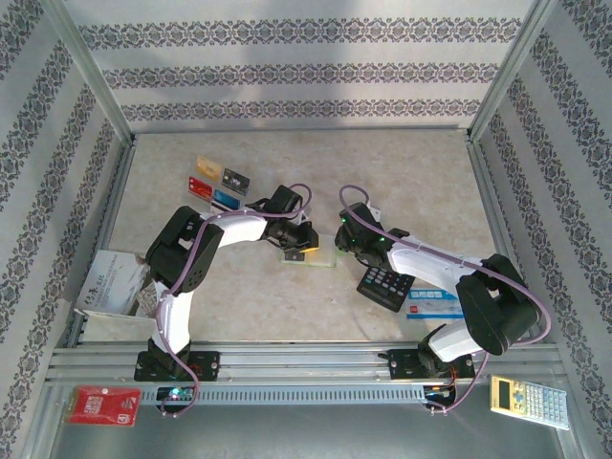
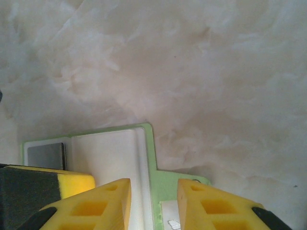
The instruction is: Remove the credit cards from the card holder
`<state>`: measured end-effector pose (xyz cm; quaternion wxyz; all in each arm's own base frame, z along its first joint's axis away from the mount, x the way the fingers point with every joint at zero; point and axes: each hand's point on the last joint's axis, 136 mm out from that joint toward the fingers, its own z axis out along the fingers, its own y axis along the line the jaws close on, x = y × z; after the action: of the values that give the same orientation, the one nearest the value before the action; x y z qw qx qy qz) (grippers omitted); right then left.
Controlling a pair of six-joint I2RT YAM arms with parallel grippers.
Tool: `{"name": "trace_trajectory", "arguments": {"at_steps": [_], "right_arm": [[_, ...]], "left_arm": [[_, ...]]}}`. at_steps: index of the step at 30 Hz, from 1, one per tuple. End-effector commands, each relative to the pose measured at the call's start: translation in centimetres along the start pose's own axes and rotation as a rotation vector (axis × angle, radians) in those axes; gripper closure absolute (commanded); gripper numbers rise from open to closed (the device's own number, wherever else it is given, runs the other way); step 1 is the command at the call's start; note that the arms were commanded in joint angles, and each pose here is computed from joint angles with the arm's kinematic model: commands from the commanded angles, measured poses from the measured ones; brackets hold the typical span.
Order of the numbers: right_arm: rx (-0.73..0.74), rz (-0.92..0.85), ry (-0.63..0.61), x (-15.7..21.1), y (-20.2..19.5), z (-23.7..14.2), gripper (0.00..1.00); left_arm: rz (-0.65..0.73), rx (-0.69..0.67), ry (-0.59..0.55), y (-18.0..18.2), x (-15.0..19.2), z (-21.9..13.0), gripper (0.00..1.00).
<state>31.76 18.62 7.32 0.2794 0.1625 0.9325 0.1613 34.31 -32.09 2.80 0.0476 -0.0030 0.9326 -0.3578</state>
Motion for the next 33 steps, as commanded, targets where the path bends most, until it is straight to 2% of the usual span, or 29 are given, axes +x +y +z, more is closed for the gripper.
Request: {"name": "trace_trajectory", "arguments": {"at_steps": [1, 3, 6, 9, 13, 16, 21, 33], "right_arm": [[-0.079, 0.029, -0.001, -0.4, 1.1, -0.3, 0.69], [-0.138, 0.039, 0.006, -0.5, 2.0, -0.5, 0.69], [-0.236, 0.048, 0.041, -0.2, 3.8, -0.5, 0.69], [-0.341, 0.042, 0.108, 0.6, 6.2, -0.3, 0.69], [-0.408, 0.041, 0.177, 1.6, 8.7, 0.4, 0.69], [-0.421, 0.031, 0.215, 2.3, 10.0, 1.1, 0.72], [-0.398, 0.034, 0.255, 3.4, 10.8, 2.7, 0.84], [-0.297, 0.058, 0.307, 5.0, 8.6, 5.1, 0.87]], "left_arm": [[-0.006, -0.043, 0.000, -0.4, 0.5, -1.3, 0.83], [-0.005, -0.006, -0.046, -1.8, -0.3, -3.0, 0.78], [-0.032, 0.022, -0.114, -2.1, -1.3, -5.5, 0.70], [-0.071, 0.004, -0.161, -0.3, -1.9, -7.4, 0.63], [-0.106, -0.054, -0.184, 2.7, -1.9, -9.0, 0.61], [-0.108, -0.108, -0.184, 4.4, -1.7, -9.5, 0.61], [-0.091, -0.158, -0.142, 5.8, -1.2, -8.7, 0.68], [-0.106, -0.097, -0.052, 6.0, -0.7, -5.9, 0.79]]}}
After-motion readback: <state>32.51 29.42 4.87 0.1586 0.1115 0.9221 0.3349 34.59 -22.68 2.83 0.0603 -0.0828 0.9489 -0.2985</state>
